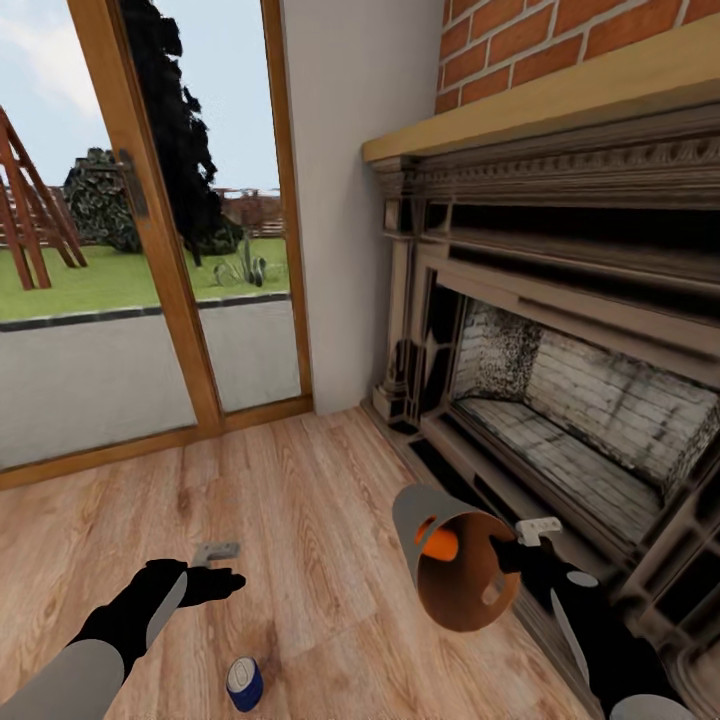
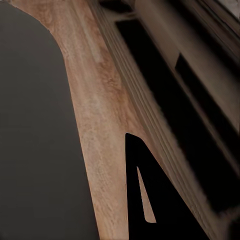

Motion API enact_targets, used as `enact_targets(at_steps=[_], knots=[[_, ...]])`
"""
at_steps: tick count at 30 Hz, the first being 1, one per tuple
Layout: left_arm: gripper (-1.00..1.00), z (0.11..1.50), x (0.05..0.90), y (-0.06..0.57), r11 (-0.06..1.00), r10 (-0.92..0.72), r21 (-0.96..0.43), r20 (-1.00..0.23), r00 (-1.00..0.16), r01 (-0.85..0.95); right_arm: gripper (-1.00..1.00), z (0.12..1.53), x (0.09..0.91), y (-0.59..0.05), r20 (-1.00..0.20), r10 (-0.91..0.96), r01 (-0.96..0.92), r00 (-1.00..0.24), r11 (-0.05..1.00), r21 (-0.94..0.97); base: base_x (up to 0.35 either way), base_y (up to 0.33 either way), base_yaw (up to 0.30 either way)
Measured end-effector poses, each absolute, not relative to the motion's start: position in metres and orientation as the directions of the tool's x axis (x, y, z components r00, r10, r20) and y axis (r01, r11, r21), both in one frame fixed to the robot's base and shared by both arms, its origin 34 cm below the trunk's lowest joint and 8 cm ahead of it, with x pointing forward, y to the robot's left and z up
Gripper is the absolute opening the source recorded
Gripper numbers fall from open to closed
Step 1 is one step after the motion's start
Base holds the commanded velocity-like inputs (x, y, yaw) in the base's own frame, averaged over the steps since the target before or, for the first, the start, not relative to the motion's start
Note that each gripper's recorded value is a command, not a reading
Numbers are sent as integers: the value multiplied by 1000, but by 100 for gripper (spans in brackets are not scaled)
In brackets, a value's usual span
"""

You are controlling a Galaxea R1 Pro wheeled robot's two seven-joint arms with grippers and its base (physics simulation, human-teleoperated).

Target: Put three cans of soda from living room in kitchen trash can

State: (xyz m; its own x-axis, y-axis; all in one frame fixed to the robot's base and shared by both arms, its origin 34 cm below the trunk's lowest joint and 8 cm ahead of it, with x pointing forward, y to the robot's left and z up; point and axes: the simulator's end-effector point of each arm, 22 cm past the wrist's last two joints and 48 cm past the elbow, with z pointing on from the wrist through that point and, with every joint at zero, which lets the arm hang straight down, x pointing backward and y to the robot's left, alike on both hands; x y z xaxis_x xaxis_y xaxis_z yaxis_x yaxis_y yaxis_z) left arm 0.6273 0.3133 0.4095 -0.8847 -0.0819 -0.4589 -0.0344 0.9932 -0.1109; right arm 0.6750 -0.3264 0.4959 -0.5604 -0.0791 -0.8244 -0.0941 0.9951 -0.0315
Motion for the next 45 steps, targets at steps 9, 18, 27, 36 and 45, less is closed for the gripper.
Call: enact_targets(at_steps=[9, 18, 27, 36, 45], knots=[[100, 393, 628, 313, 994, -78, -107, -484, -871, -30, -100, 522, 689, -317, -844, -105, -109, -526, 992, -55, 0, 0, 0], [100, 374, 625, 314, 994, -76, -105, -493, -866, -27, -100, 536, 692, -309, -852, -120, -119, -510, 991, -68, 0, 0, 0], [100, 354, 620, 314, 994, -75, -104, -495, -866, -26, -100, 540, 692, -308, -866, -124, -114, -485, 990, -78, 0, 0, 0], [100, 333, 615, 314, 994, -74, -103, -495, -866, -26, -100, 549, 687, -294, -868, -137, -133, -477, 988, -83, 0, 0, 0], [100, 313, 608, 313, 994, -73, -103, -474, -878, -28, -100, 548, 686, -266, -868, -131, -162, -479, 985, -59, 0, 0, 0]])
